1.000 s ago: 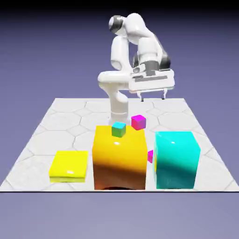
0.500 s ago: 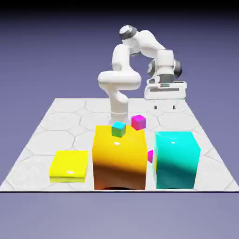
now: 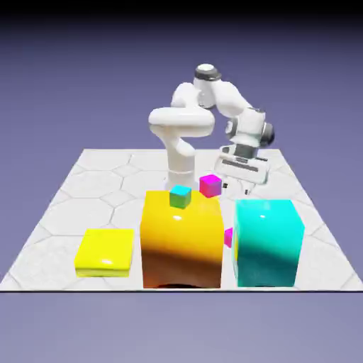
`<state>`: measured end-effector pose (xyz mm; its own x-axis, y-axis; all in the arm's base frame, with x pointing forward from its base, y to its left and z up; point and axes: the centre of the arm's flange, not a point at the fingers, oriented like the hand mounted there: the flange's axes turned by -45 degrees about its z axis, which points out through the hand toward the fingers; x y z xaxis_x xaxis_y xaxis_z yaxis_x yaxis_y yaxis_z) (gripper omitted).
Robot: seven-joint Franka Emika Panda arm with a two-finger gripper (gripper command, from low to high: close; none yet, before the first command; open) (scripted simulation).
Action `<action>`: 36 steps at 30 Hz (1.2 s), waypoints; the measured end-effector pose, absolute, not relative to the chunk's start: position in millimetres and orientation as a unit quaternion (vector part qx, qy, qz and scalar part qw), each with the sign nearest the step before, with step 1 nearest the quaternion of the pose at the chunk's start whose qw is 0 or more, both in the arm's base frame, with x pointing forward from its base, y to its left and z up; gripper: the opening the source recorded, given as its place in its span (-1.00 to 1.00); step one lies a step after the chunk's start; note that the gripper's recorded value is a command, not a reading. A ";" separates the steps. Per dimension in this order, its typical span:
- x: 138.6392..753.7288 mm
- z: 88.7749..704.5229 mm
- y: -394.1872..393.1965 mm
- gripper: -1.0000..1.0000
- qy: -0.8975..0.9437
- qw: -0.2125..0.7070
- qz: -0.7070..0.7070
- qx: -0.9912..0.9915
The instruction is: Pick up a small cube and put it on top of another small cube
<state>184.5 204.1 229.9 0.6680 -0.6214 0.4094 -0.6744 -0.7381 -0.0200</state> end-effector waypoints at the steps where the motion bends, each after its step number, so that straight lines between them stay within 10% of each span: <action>1: 184.3 222.4 199.2 0.00 -0.369 0.072 0.198 0.905; 17: 200.5 114.7 137.6 0.00 -0.471 0.110 0.199 0.852; 18: 201.0 110.0 135.5 -1.00 -0.472 0.110 0.199 0.852; 36: 165.3 194.0 224.2 -1.00 -0.511 0.159 0.134 0.834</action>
